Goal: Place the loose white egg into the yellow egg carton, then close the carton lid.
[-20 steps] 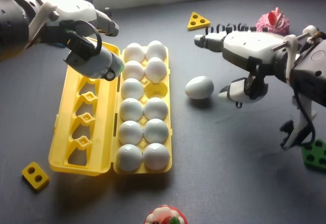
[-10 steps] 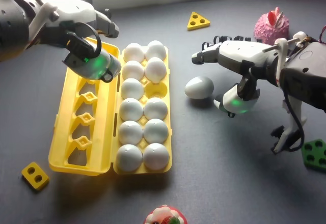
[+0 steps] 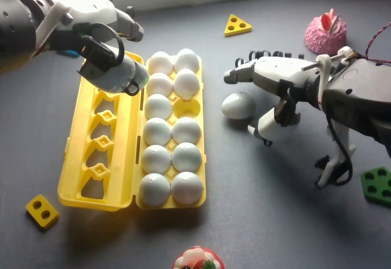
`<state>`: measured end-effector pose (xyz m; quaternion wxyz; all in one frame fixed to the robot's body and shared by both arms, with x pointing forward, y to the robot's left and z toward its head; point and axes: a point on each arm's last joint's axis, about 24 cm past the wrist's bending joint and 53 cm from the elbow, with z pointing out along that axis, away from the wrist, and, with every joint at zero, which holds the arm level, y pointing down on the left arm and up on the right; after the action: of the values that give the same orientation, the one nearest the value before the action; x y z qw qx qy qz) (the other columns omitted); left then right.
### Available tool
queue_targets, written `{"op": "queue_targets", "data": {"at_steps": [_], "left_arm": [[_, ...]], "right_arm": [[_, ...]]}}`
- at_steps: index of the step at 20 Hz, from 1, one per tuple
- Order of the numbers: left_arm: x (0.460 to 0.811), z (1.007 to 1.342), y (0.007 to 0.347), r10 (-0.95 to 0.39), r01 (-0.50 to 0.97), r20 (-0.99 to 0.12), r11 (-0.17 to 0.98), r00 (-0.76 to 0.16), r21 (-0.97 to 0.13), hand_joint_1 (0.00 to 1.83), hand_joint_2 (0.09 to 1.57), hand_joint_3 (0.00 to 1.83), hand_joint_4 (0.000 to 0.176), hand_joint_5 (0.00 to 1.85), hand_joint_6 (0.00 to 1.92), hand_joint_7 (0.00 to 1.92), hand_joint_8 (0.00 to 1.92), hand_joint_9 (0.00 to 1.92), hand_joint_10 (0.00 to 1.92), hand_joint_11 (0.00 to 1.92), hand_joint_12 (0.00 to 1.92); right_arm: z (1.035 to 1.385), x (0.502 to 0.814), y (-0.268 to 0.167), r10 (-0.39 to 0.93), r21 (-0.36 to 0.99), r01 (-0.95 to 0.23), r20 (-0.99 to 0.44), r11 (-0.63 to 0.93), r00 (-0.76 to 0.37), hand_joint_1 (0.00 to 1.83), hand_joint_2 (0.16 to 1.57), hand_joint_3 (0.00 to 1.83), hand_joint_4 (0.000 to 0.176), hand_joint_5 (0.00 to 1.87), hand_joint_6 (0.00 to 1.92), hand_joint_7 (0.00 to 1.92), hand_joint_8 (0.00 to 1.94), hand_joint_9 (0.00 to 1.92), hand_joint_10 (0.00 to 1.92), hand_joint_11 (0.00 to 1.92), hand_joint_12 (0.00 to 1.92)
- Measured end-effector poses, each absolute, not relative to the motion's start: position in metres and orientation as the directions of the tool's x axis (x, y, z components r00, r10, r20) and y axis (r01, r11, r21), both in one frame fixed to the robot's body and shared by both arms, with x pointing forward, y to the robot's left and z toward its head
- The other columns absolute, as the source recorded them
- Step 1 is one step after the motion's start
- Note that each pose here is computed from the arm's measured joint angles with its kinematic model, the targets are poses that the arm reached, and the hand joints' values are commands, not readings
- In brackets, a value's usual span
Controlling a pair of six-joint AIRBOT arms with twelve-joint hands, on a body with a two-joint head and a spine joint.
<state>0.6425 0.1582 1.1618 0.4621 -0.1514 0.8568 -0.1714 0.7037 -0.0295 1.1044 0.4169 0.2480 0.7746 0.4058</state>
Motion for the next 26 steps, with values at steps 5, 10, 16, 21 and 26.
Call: {"op": "queue_targets", "data": {"at_steps": [5,10,16,21,26], "left_arm": [[0.641,1.163,0.152,-0.419,-0.083,-0.733,0.89,-0.535,-0.449,0.41,1.36,0.0,0.049,0.23,0.0,0.21,0.0,0.24,0.0,0.0,0.82],[0.642,1.168,0.148,-0.381,-0.041,-0.768,0.906,-0.515,-0.421,0.37,1.37,0.01,0.05,0.2,0.0,0.18,0.0,0.22,0.0,0.0,0.79],[0.642,1.161,0.151,-0.391,-0.057,-0.754,0.902,-0.528,-0.427,0.38,1.37,0.0,0.042,0.23,0.01,0.21,0.01,0.23,0.01,0.0,0.77],[0.641,1.152,0.157,-0.439,-0.115,-0.706,0.882,-0.555,-0.457,0.39,1.37,0.0,0.046,0.23,0.0,0.2,0.0,0.23,0.01,0.0,0.86],[0.645,1.155,0.163,-0.428,-0.115,-0.727,0.891,-0.537,-0.44,0.39,1.37,0.0,0.046,0.22,0.0,0.2,0.0,0.23,0.01,0.0,0.81]], "right_arm": [[1.103,0.71,-0.031,0.73,0.833,0.05,-0.451,0.55,-0.513,1.32,0.85,0.53,0.0,0.32,0.01,0.07,0.0,0.03,0.0,0.01,0.11],[1.097,0.709,-0.025,0.726,0.832,0.053,-0.449,0.552,-0.522,1.32,0.86,0.54,0.0,0.29,0.0,0.05,0.0,0.0,0.0,0.0,0.0],[1.096,0.709,-0.022,0.737,0.843,0.065,-0.427,0.534,-0.524,1.32,0.86,0.55,0.0,0.3,0.01,0.04,0.0,0.0,0.0,0.0,0.0],[1.096,0.708,-0.019,0.737,0.847,0.053,-0.426,0.528,-0.525,1.32,0.84,0.56,0.0,0.35,0.02,0.06,0.0,0.02,0.01,0.01,0.01],[1.097,0.708,-0.017,0.741,0.853,0.052,-0.42,0.52,-0.525,1.27,0.89,0.5,0.0,0.41,0.03,0.08,0.0,0.02,0.0,0.0,0.0]]}}
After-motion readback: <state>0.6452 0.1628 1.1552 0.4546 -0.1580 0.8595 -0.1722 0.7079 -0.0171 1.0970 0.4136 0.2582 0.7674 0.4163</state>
